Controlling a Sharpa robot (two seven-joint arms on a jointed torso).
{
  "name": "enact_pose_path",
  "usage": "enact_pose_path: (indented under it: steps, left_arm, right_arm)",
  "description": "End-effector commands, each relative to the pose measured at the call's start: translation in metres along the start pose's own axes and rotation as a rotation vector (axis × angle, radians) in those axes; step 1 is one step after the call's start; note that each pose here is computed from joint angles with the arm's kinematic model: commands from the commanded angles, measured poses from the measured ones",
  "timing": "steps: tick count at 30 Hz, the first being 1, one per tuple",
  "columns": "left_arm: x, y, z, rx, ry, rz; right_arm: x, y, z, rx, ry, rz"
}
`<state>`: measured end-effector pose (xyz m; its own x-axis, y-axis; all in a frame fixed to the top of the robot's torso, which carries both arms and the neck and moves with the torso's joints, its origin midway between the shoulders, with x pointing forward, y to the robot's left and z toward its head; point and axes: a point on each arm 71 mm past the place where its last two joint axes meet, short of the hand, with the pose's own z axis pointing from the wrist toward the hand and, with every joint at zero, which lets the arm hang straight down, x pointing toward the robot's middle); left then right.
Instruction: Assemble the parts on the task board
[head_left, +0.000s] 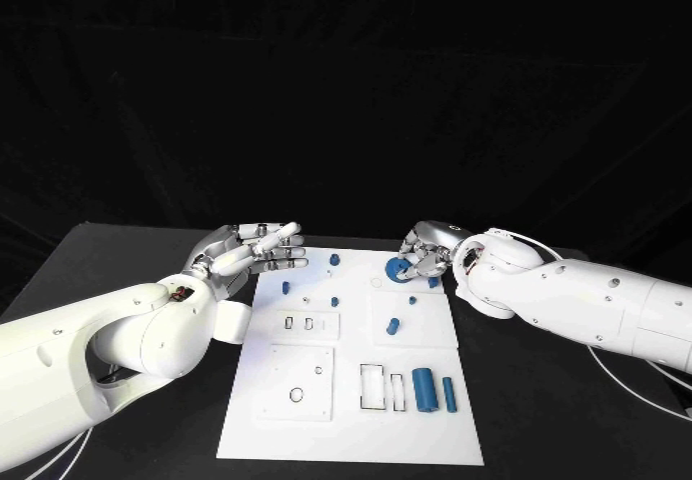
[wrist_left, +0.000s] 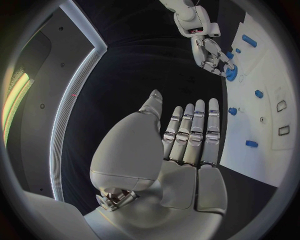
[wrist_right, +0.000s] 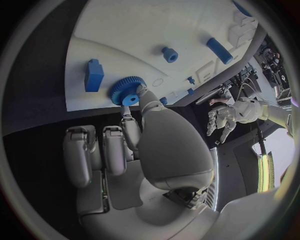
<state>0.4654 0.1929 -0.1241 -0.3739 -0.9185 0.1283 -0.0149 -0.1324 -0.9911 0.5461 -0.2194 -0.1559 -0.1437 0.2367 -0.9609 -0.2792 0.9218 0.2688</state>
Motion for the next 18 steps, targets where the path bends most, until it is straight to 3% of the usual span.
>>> enact_pose_path:
  steps: [1,12,18]
  left_arm:
    - [0.0023,-0.0010,0.0004,0.003,0.019,-0.008]
    - [0.0018,-0.0010,0.0004,0.004,0.016,-0.007]
    - [0.0020,-0.0012,0.0001,0.005,0.015,-0.007]
  right_arm:
    - [0.002,0.003,-0.002,-0.030,-0.053,-0.075]
    - [-0.003,0.023,-0.007,-0.100,-0.150,-0.045]
    - [-0.011,0.048,-0.003,-0.152,-0.198,-0.032]
